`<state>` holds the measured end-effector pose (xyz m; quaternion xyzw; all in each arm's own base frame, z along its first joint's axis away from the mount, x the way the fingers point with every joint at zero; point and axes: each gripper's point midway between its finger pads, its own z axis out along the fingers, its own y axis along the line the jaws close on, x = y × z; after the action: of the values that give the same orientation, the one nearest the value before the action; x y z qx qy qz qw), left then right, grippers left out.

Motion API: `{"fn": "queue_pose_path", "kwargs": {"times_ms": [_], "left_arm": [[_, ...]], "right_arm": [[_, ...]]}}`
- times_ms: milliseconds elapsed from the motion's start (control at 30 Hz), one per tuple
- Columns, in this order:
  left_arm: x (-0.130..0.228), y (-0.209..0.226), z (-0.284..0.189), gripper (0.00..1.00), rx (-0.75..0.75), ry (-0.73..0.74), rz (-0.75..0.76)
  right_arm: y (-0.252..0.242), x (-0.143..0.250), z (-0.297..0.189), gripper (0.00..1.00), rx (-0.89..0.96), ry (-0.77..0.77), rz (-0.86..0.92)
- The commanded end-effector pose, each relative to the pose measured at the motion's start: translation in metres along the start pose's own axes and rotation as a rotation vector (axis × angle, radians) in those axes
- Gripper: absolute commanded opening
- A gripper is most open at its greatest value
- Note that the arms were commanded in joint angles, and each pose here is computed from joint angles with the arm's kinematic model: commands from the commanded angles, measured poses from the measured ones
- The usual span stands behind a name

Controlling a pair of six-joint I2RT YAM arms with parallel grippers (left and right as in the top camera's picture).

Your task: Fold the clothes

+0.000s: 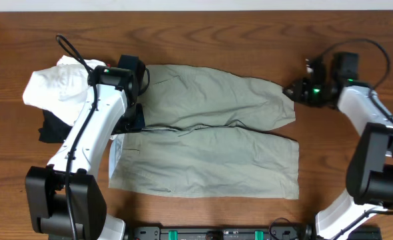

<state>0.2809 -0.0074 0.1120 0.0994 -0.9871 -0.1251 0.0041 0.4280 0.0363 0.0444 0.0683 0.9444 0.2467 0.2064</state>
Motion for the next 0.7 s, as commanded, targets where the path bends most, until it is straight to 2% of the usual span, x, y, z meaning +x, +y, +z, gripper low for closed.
{"fn": "queue_pose_path", "kwargs": {"times_ms": [0,200,300,467,567,667], "left_arm": [[0.002,0.002,0.004,0.43,-0.016,0.012,0.003],[0.001,0.002,0.003,0.43,-0.015,0.01,0.003],[0.001,0.002,0.003,0.44,-0.014,0.008,0.002],[0.0,0.001,0.002,0.49,-0.007,0.004,0.001],[0.0,-0.004,0.002,0.52,0.021,0.006,0.003],[-0.003,-0.014,0.002,0.54,0.074,0.001,0.001]], "right_arm": [[-0.005,0.009,0.026,0.18,0.091,0.031,0.004],[-0.024,0.025,0.067,0.01,0.164,0.069,0.049],[-0.052,0.024,0.067,0.01,0.29,0.046,0.074],[-0.115,-0.001,0.035,0.01,0.579,-0.065,0.103],[-0.135,-0.023,0.017,0.01,0.602,-0.119,0.127],[-0.139,-0.044,0.007,0.01,0.546,-0.164,0.156]]}}
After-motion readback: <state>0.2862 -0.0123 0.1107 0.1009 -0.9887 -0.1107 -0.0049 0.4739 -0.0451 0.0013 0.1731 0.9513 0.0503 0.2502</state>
